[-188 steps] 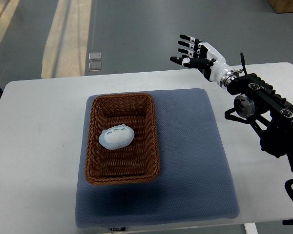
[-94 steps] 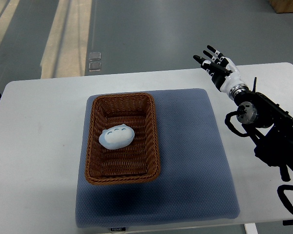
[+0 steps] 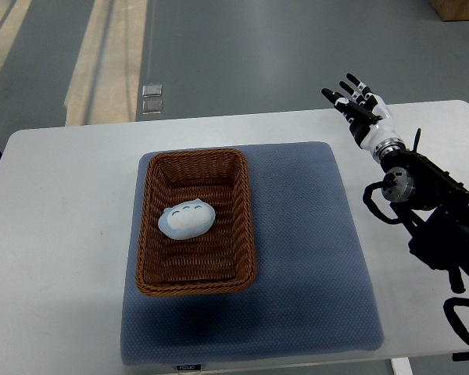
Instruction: Place blue toy in brown basket
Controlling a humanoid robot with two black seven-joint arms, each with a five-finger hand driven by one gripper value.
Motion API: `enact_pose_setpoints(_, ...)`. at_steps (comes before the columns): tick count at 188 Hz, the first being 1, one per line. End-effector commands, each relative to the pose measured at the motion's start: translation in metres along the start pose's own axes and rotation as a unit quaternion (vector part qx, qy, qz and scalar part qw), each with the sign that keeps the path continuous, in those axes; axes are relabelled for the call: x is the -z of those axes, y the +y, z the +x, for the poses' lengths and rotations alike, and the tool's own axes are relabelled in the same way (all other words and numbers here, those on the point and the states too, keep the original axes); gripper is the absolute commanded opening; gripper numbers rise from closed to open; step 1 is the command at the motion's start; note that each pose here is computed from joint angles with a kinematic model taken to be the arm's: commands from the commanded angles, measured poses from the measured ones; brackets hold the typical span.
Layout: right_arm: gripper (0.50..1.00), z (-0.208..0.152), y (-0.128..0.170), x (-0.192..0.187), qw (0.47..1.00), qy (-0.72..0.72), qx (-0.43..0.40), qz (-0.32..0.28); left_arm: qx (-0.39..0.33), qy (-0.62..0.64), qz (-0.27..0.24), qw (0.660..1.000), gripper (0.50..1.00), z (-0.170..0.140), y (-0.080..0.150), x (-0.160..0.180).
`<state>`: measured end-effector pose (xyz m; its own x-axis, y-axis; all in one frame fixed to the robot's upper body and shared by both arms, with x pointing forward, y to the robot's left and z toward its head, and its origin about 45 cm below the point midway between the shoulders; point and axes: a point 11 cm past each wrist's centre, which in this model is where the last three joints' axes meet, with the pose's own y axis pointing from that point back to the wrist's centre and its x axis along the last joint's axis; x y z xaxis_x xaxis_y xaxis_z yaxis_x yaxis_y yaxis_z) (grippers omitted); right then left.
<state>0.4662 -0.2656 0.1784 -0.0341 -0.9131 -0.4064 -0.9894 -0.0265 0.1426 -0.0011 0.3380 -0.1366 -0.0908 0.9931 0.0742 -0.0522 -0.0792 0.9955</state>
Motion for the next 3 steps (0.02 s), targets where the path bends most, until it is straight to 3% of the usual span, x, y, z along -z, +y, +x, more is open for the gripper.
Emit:
enact_pose_setpoints(1, 0.907, -0.0006, 0.0005, -0.0017, 1.000, 0.001, 0.000, 0.000, 0.000, 0.000, 0.000, 1.000, 1.000, -0.0001, 0.0000, 0.0000)
enact_pose_setpoints(3, 0.907, -0.0006, 0.0005, -0.0014, 1.000, 0.002, 0.000, 0.001, 0.000, 0.000, 0.000, 1.000, 1.000, -0.0001, 0.0000, 0.0000)
